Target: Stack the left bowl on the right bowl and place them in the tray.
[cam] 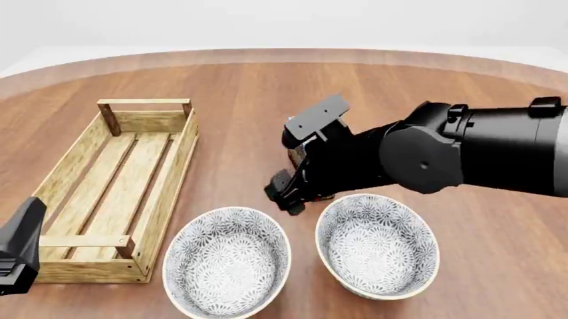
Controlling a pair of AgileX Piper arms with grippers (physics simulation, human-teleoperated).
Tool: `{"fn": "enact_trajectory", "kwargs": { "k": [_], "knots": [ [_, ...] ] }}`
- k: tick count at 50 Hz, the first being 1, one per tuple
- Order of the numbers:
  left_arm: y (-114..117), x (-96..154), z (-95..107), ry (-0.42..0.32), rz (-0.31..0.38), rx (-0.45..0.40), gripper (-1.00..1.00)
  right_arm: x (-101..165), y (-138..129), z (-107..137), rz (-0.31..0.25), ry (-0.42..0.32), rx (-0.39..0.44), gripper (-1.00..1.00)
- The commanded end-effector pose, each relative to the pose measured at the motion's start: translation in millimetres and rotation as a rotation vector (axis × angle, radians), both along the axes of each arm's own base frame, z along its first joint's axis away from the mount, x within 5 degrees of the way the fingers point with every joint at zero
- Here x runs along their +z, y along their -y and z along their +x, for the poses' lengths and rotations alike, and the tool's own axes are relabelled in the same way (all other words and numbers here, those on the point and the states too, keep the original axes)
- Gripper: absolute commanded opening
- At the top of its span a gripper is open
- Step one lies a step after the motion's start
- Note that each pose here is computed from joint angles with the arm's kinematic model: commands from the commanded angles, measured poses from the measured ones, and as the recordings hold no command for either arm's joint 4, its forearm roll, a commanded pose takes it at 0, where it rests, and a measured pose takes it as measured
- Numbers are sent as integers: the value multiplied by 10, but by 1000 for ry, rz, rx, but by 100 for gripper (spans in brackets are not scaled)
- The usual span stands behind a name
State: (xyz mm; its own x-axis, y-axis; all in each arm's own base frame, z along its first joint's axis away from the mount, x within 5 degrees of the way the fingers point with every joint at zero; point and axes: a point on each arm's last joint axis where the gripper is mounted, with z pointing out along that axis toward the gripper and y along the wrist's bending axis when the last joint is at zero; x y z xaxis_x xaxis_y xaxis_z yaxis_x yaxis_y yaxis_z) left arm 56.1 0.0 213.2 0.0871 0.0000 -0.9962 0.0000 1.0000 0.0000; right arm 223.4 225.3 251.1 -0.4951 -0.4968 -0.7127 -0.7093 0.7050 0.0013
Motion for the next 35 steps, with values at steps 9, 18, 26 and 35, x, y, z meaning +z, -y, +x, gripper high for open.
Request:
{"fn": "enact_trajectory", "kwargs": {
  "k": [9, 18, 26, 35],
  "knots": [
    [0, 0, 0, 0, 0, 0, 100, -381, -410, -30, -36, -131, 9, 100],
    [0, 0, 0, 0, 0, 0, 100, -513, -445, -9, -60, -153, 8, 100],
    [0, 0, 0, 0, 0, 0, 100, -658, -467, 42, -80, -168, 2, 100],
    [0, 0, 0, 0, 0, 0, 100, -793, -466, 89, -97, -180, -6, 100]
  ]
}}
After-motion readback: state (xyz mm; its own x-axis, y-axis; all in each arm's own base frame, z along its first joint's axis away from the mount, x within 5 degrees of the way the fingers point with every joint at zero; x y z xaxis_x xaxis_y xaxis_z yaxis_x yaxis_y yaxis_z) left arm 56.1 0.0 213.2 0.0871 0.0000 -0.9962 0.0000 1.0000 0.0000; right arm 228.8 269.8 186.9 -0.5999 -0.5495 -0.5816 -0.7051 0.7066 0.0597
